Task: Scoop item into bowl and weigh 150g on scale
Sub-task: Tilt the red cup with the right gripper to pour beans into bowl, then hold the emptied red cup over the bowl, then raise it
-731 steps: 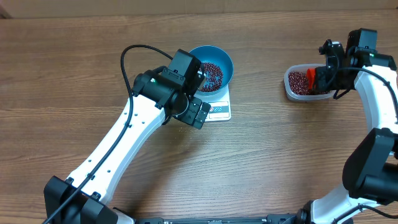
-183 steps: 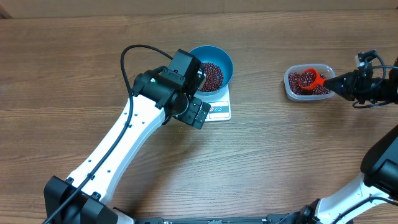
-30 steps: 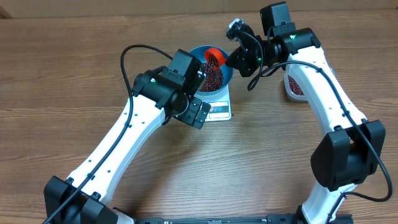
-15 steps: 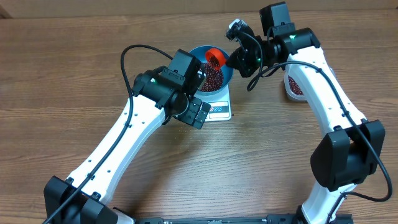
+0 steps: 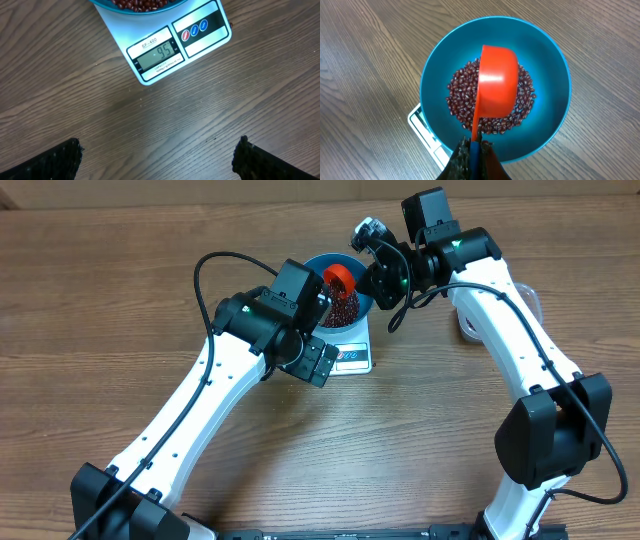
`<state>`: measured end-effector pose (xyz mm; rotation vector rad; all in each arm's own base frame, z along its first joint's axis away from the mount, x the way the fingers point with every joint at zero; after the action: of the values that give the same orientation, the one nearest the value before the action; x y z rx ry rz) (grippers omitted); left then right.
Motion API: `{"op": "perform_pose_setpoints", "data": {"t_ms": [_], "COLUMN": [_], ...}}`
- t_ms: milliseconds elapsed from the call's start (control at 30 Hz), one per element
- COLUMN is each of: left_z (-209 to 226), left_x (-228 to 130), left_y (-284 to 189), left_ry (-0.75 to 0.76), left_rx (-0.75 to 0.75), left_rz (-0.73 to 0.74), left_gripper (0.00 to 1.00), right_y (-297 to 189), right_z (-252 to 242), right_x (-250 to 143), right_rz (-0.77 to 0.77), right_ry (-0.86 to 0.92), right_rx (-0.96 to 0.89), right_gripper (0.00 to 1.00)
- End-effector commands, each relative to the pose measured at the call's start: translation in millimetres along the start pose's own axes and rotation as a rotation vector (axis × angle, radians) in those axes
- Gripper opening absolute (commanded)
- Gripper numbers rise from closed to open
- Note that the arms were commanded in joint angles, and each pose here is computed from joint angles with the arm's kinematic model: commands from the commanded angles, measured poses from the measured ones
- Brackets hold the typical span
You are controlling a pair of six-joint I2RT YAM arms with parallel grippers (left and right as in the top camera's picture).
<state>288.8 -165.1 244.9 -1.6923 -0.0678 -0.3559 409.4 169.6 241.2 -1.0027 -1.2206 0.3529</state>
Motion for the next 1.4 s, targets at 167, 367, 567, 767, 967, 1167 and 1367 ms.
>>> {"op": "perform_pose_setpoints", "data": {"t_ms": [167, 367, 567, 767, 967, 1167, 1367], "left_z": [-1, -1, -1, -1, -1, -1, -1], "left_x": [1, 1, 1, 1, 1, 1, 1], "left_y": [-6, -6, -6, -6, -6, -6, -6], "left_ry": [0.018, 0.017, 0.018, 0.017, 0.017, 0.017, 0.017], "left_rx": [-0.003, -0.003, -0.003, -0.003, -0.003, -0.003, -0.003], "left_rz": [-0.018, -0.018, -0.018, -0.018, -0.018, -0.018, -0.018], "left_gripper": [1.00, 1.00, 1.00, 1.00, 0.99, 1.00, 1.00], "right_y": [-26, -26, -25, -26, -24, -24, -24], "right_z": [12, 5, 13, 1, 9, 1, 0], "right_x": [12, 19, 17, 22, 22, 19, 22], "right_rz": [-0.024, -0.061, -0.046, -0.054, -0.054, -0.006, -0.031], "right_ry": [-0.144, -0.088, -0.158, -0.049, -0.106, -0.063, -0.002], "right_rx": [-0.001, -0.043, -0.004, -0.092, -0.044, -0.127, -0.126], "right_gripper": [0.03, 0.04, 0.04, 0.04, 0.04, 0.04, 0.04]}}
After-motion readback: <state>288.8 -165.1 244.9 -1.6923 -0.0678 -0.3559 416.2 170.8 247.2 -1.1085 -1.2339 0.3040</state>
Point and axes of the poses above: each gripper's point midway between its finger pads, its own y axis out along the fingers, its own z axis along the line the jaws close on, x = y × z, the point moved 8 cm from there along -y, back along the fingers, and after that the axes turned 15 degrees about -y, right-handed, at the moved point
